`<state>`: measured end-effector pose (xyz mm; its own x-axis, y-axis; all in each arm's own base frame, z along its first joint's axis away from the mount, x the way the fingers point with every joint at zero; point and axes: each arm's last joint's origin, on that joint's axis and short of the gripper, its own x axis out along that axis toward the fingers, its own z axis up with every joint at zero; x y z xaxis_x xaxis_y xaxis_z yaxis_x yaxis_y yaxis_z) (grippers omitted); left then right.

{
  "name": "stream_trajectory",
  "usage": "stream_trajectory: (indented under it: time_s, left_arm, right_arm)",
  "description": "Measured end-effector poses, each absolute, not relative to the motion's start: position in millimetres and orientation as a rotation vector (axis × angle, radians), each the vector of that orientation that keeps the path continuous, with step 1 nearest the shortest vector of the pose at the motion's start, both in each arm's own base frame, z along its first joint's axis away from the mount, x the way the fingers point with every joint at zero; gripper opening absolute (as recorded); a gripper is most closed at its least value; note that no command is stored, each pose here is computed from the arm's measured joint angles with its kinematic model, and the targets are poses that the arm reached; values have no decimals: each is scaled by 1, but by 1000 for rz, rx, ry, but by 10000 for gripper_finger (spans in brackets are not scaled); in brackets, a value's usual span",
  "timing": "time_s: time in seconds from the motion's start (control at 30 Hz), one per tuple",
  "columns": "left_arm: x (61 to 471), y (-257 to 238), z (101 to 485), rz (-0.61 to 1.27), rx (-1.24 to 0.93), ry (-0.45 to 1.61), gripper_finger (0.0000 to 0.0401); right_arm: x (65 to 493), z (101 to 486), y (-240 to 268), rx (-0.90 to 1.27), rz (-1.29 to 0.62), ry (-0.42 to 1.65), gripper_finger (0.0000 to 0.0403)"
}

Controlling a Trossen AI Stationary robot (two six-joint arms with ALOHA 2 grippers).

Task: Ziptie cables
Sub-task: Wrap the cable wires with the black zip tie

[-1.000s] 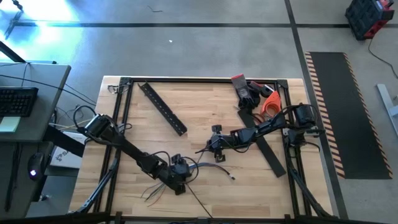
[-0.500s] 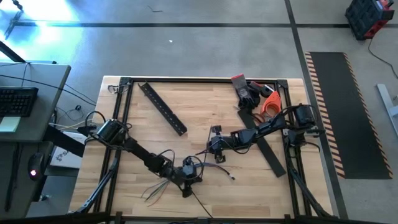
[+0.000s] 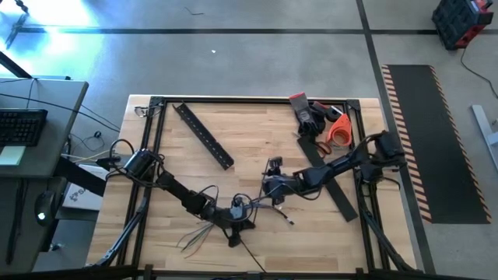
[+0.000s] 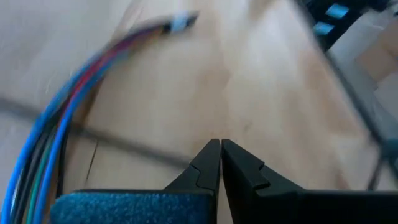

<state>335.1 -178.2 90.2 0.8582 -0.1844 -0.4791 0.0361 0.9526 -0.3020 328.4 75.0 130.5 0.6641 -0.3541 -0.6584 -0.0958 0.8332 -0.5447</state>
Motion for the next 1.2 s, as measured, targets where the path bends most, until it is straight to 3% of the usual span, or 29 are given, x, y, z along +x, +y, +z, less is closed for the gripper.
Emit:
stream_trajectory:
  time_s: [0.13, 0.3, 0.6, 0.9, 1.2]
  left_arm:
    - [338, -193, 116, -174, -251, 438, 0]
    - [326, -202, 147, -166, -184, 398, 0]
    - [296, -201, 165, 42, -75, 521, 0]
    - [296, -201, 156, 76, -83, 555, 0]
    - [296, -200, 156, 86, -90, 553, 0]
  right_arm:
    - [325, 139, 90, -485, -172, 779, 148]
    - [323, 135, 120, -284, -103, 703, 149]
    - [333, 94, 175, -70, 56, 524, 137]
    - [369, 80, 193, -77, 82, 734, 112]
    - [348, 113, 210, -240, 188, 866, 86]
